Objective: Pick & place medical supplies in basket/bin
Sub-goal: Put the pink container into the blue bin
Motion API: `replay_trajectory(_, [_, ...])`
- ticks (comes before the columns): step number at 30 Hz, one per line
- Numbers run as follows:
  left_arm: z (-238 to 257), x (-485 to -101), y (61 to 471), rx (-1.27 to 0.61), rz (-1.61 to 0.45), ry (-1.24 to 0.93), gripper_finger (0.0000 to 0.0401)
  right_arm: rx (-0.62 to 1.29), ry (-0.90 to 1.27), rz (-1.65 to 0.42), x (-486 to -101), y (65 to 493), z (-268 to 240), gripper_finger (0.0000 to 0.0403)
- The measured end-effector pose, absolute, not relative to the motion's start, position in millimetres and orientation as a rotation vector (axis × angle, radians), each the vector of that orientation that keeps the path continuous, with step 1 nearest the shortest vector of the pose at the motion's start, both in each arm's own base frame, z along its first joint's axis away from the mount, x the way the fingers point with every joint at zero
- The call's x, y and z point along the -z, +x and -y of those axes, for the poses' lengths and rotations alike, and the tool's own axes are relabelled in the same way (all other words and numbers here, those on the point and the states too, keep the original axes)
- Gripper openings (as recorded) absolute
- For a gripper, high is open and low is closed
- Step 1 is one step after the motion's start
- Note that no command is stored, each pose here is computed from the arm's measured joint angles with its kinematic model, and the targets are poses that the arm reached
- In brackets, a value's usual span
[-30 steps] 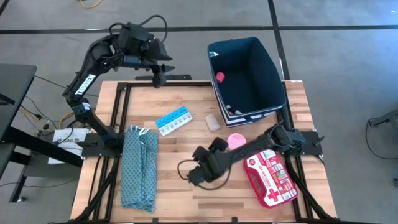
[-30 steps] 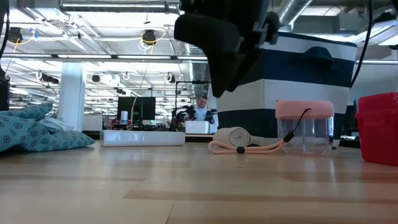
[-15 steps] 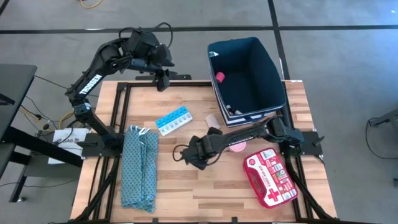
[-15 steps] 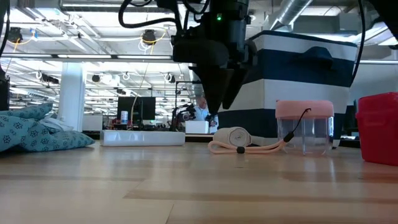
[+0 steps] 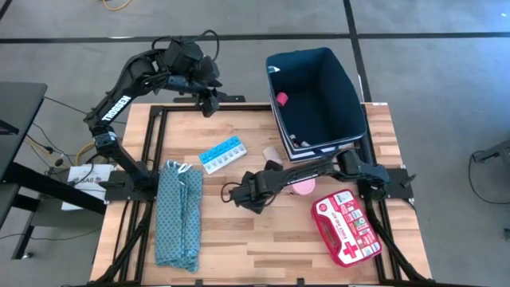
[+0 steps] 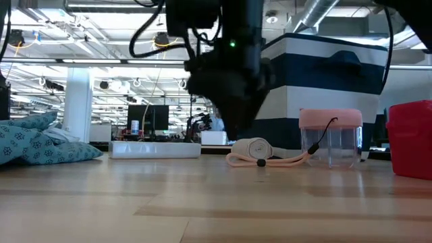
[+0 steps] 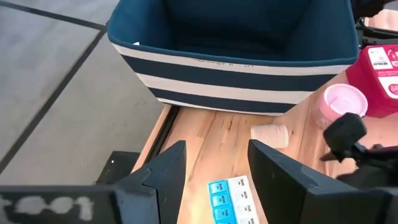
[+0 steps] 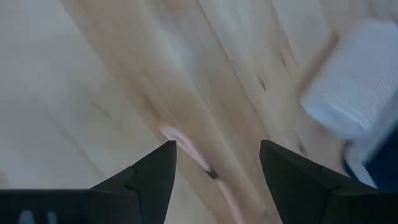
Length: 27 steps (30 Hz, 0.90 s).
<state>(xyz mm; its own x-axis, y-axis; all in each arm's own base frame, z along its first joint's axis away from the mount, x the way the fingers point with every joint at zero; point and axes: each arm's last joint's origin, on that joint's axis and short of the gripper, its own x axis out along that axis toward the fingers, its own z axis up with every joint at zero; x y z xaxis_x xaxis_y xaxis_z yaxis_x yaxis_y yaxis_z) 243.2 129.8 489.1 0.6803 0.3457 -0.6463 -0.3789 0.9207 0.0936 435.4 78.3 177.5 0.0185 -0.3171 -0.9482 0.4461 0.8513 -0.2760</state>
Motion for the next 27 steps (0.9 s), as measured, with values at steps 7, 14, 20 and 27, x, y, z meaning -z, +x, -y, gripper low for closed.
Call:
replay_trajectory(7, [-130, -489, 243, -0.439, -0.720, -0.050, 0.0164, 0.570, 0.023, -1.544, -144, 438, -81, 0.0225])
replay_trajectory(14, [-131, -489, 242, -0.452, -0.720, -0.053, 0.0164, 0.565, 0.013, -1.562, -141, 440, -71, 0.0225])
replay_trajectory(20, [-131, -489, 242, -0.453, -0.722, -0.056, 0.0164, 0.520, 0.016, -1.563, -139, 444, -63, 0.0212])
replay_trajectory(27, [-131, -489, 242, -0.455, -0.726, -0.054, 0.0164, 0.470, 0.027, -1.588, -139, 444, -64, 0.0136])
